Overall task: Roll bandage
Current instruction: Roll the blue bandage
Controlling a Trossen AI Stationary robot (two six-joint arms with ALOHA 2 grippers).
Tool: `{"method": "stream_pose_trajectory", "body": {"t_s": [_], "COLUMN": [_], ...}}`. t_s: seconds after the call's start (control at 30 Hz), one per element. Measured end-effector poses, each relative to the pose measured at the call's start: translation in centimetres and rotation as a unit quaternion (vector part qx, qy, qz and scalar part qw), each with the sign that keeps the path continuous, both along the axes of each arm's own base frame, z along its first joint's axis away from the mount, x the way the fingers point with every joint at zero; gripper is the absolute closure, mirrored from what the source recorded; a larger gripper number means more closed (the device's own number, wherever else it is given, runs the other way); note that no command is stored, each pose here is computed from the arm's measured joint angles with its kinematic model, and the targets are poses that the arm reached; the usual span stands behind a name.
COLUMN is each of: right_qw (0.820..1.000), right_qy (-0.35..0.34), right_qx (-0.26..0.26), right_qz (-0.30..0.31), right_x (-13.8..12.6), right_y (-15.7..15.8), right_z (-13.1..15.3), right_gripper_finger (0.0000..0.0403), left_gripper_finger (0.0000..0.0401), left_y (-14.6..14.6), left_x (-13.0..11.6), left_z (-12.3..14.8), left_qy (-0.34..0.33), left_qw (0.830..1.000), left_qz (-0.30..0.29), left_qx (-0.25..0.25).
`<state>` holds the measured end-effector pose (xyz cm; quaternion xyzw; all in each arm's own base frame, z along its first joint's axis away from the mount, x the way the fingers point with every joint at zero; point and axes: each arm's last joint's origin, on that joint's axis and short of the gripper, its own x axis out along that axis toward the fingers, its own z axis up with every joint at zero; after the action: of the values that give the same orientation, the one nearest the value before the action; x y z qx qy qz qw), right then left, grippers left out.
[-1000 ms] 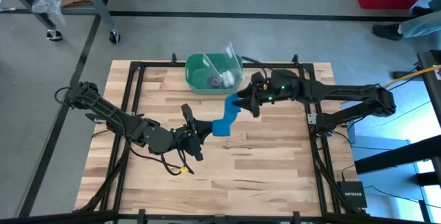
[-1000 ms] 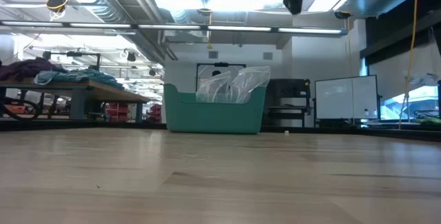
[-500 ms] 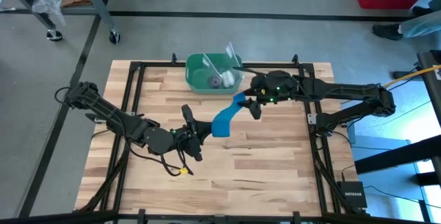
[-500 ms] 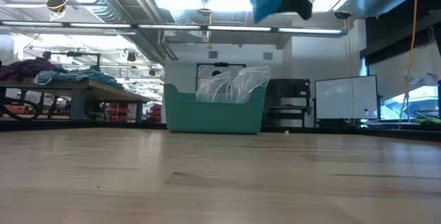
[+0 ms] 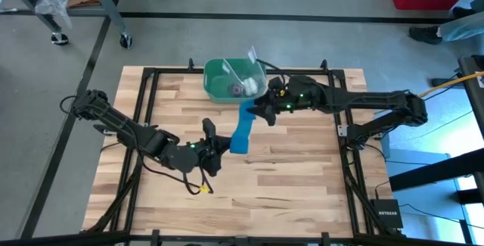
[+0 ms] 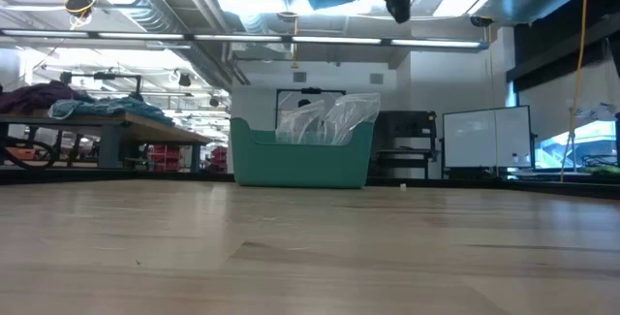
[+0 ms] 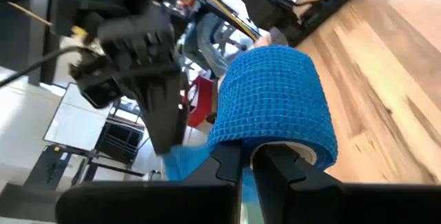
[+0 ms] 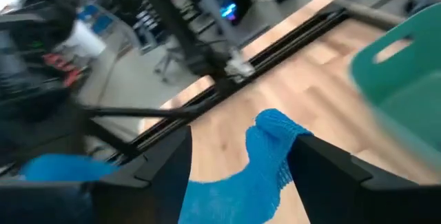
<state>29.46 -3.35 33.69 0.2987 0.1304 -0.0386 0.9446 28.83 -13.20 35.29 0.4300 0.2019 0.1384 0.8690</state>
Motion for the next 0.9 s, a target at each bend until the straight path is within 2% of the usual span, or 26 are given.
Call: {"method": "stream_pose_trajectory", "body": {"t_s": [0.13,0.2,0.33,0.47,0.53,0.57,0.63,0.7,0.73,0.8,0.9], "right_qw": [0.998,0.997,0.996,0.987,0.98,0.982,0.996,0.993,0.992,0.995,0.998], "right_qy": [0.051,0.08,0.09,0.118,0.142,0.133,0.041,-0.058,-0.079,-0.065,0.016], "right_qx": [0.009,0.003,-0.013,-0.108,-0.131,-0.116,-0.059,-0.056,-0.052,-0.037,-0.032], "right_qz": [0.025,0.022,-0.007,0.031,0.058,0.061,0.055,0.088,0.087,0.065,0.043], "right_x": [-0.9,-1.5,-1.9,-2.2,-2.4,-2.3,-1.4,-1.0,-1.1,-1.2,-1.5], "right_y": [0.2,-0.1,-0.2,-0.1,0.0,0.0,0.2,1.0,1.1,1.0,0.5], "right_z": [-0.6,-0.8,-0.8,-1.3,-1.8,-1.7,-0.2,1.9,2.5,2.8,1.9], "right_gripper_finger": [0.0171,0.0171,0.0171,0.0171,0.0171,0.0171,0.0171,0.0171,0.0171,0.0171,0.0171], "left_gripper_finger": [0.0386,0.0386,0.0386,0.0386,0.0386,0.0386,0.0386,0.0386,0.0386,0.0386,0.0386], "left_y": [0.2,0.2,0.3,0.9,1.3,1.4,1.7,2.0,2.0,2.0,1.7], "left_x": [-0.2,-0.2,-0.2,0.0,0.1,0.2,0.3,0.4,0.4,0.4,0.2], "left_z": [-0.4,-0.4,-0.5,-0.8,-0.8,-0.8,-0.8,-0.8,-0.8,-0.8,-0.9], "left_qy": [0.014,0.016,0.021,0.028,0.025,0.024,0.024,0.024,0.022,0.022,0.023], "left_qw": [1.0,1.0,1.0,0.999,0.999,0.999,0.999,0.998,0.998,0.998,0.998], "left_qz": [0.016,0.018,0.019,0.033,0.041,0.044,0.048,0.051,0.053,0.055,0.048], "left_qx": [0.004,0.004,0.007,0.0,-0.005,-0.008,-0.009,-0.012,-0.017,-0.019,-0.018]}}
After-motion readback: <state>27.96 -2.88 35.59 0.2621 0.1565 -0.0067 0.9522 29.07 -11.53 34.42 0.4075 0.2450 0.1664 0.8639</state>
